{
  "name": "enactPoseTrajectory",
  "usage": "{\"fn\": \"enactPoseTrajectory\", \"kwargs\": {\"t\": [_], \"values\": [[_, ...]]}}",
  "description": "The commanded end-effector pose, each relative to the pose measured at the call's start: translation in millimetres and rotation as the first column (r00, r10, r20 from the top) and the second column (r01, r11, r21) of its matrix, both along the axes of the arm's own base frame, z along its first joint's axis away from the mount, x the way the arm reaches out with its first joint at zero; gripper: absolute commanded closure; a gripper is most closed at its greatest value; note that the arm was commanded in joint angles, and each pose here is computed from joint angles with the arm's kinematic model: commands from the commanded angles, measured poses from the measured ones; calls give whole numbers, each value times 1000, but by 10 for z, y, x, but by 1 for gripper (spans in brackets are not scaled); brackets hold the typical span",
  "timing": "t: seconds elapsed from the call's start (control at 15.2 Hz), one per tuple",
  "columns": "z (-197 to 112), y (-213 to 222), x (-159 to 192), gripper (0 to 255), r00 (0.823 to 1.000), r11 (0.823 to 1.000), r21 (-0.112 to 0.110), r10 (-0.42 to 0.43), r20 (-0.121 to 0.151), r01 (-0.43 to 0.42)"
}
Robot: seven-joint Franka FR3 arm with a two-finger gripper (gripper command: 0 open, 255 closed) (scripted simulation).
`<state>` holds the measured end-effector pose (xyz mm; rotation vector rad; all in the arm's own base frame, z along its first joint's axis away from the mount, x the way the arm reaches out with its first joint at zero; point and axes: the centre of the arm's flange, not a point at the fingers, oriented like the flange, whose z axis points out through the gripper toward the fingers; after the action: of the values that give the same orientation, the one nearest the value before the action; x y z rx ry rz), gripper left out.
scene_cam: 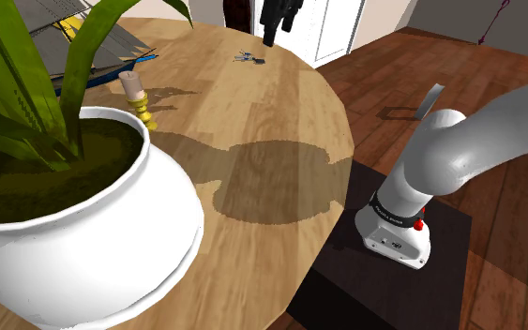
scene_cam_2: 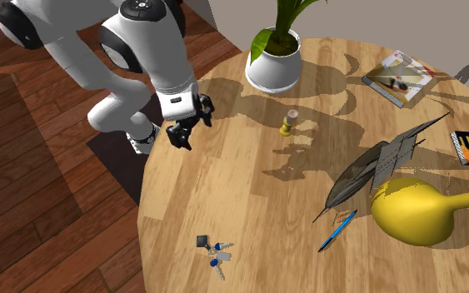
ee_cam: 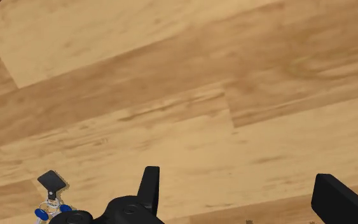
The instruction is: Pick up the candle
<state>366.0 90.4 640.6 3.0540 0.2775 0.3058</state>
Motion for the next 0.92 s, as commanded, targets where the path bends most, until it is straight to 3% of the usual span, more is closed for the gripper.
{"fn": "enactPoseTrajectory", "kwargs": {"t": [0.0, 0.86], "values": [[-27, 199, 125, 0, 1000, 1000, 8, -3, -12, 4], [-198, 1618, 1086, 0, 996, 998, 50, -18, -89, 22]]}}
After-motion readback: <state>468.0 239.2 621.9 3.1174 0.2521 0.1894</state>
